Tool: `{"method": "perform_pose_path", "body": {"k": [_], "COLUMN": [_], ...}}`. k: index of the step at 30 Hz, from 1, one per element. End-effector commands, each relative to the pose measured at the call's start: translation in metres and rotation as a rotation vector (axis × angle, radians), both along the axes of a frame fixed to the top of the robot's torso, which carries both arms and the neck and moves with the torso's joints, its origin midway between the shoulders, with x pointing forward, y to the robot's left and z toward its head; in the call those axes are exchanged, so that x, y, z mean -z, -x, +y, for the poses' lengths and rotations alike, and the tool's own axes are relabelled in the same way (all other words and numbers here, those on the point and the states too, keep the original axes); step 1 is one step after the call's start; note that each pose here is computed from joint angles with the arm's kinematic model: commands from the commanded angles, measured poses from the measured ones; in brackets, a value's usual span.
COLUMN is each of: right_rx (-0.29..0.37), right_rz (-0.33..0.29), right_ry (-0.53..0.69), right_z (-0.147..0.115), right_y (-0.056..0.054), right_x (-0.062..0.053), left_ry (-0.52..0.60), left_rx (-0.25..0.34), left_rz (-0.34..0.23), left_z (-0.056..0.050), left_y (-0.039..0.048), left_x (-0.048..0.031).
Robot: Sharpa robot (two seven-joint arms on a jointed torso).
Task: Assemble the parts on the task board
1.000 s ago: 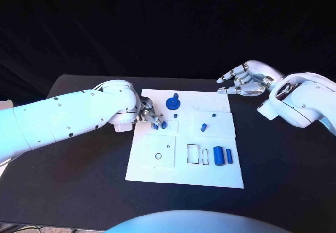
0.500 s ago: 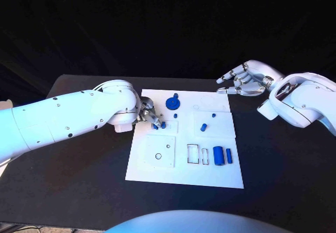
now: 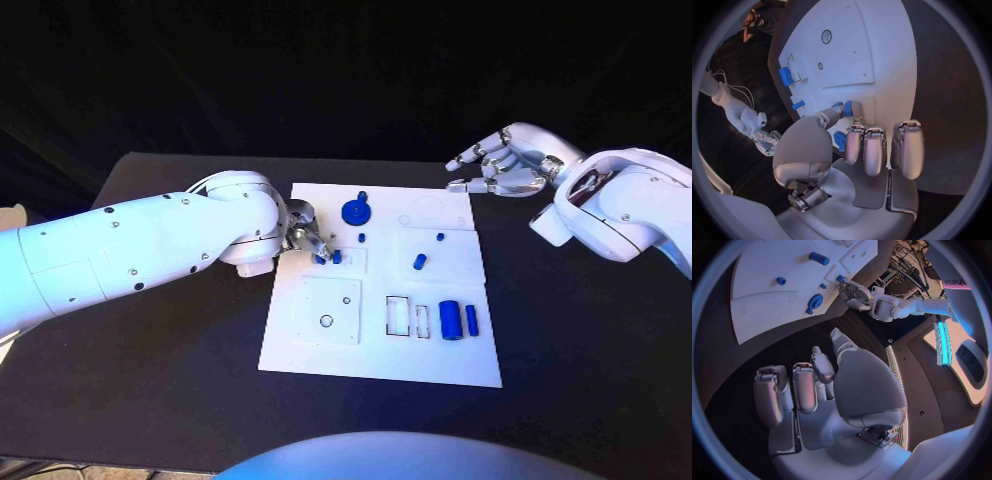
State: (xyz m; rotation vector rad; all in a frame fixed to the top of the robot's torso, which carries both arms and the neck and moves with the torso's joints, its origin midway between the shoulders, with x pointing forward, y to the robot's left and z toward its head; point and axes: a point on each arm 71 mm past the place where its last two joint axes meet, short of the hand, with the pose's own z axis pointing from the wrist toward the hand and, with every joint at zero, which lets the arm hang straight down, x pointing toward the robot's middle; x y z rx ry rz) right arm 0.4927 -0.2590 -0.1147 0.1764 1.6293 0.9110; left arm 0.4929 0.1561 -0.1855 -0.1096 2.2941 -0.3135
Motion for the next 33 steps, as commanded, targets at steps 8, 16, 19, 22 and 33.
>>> {"method": "perform_pose_path", "body": {"k": [8, 16, 19, 22, 33], "right_rx": [-0.013, -0.014, -0.015, -0.016, -0.02], "right_rz": [0.008, 0.01, 0.011, 0.011, 0.014], "right_ry": [0.007, 0.007, 0.007, 0.007, 0.007], "right_z": [0.0008, 0.0009, 0.0012, 0.0014, 0.0024], "right_y": [0.0003, 0.0, -0.0001, -0.0001, -0.0002], "right_x": [0.0009, 0.0011, 0.0012, 0.0013, 0.0015], "left_ry": [-0.031, -0.031, -0.032, -0.035, -0.044], "left_rx": [-0.054, -0.058, -0.057, -0.054, -0.033], "left_rz": [-0.04, -0.048, -0.047, -0.045, -0.03], "left_z": [0.0091, 0.0122, 0.0122, 0.0121, 0.0089], "left_y": [0.0001, 0.0008, 0.0009, 0.0011, 0.0019], "left_x": [0.0015, 0.0, 0.0, 0.0002, 0.0015]}}
